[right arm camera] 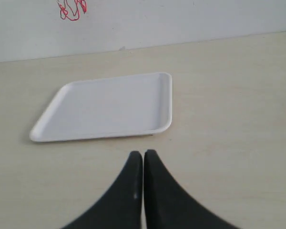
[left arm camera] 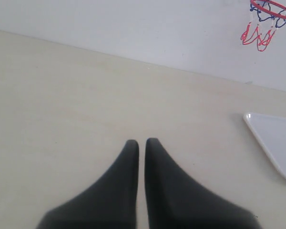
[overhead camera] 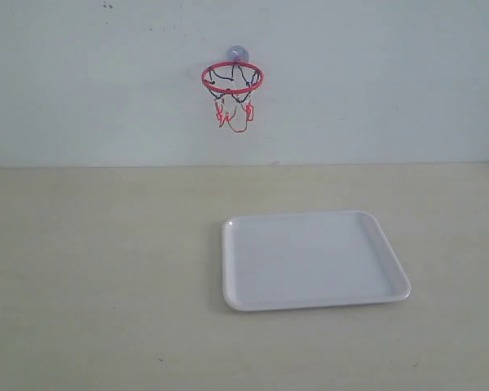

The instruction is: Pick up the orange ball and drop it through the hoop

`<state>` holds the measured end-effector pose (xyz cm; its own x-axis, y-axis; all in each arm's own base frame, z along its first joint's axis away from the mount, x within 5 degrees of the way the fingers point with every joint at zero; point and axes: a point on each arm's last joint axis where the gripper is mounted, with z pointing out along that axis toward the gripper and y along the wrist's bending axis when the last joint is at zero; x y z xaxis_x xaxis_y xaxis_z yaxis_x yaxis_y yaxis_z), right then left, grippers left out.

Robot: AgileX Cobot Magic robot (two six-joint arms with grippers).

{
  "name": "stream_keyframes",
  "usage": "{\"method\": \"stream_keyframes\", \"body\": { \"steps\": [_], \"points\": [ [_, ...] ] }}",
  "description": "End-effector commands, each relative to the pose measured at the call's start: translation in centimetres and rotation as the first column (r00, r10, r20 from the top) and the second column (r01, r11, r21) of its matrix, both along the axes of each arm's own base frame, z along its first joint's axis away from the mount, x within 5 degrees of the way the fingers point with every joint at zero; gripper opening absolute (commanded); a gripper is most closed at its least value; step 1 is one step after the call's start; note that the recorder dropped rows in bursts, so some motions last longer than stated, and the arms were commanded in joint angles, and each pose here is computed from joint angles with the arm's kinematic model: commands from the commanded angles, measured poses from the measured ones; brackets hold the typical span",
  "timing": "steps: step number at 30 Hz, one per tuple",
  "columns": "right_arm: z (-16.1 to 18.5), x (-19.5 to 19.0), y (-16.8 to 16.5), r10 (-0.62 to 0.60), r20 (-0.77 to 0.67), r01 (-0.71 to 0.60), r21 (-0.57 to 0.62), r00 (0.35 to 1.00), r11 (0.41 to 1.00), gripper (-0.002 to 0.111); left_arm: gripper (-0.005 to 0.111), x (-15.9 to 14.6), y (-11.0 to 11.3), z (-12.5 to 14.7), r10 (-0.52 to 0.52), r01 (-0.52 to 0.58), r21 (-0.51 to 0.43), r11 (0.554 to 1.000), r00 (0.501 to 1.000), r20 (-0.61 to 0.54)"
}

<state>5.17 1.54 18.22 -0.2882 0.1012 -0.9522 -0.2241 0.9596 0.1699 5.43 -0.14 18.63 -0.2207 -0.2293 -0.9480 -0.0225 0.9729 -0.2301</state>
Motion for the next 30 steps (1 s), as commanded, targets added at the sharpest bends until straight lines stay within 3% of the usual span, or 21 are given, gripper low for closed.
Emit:
{"method": "stream_keyframes", "body": {
  "steps": [1, 30],
  "points": [
    [0.03, -0.01, -0.11, -0.008, 0.006, 0.008, -0.011, 1.0, 1.0, 0.0, 0.004, 0.0, 0.02, -0.08, 0.005, -0.005, -0.004, 1.0, 1.0, 0.003],
    [0.15, 0.03, -0.11, -0.014, 0.014, 0.014, 0.012, 1.0, 1.0, 0.0, 0.004, 0.0, 0.02, -0.08, 0.005, -0.005, -0.004, 1.0, 1.0, 0.003]
  ]
}}
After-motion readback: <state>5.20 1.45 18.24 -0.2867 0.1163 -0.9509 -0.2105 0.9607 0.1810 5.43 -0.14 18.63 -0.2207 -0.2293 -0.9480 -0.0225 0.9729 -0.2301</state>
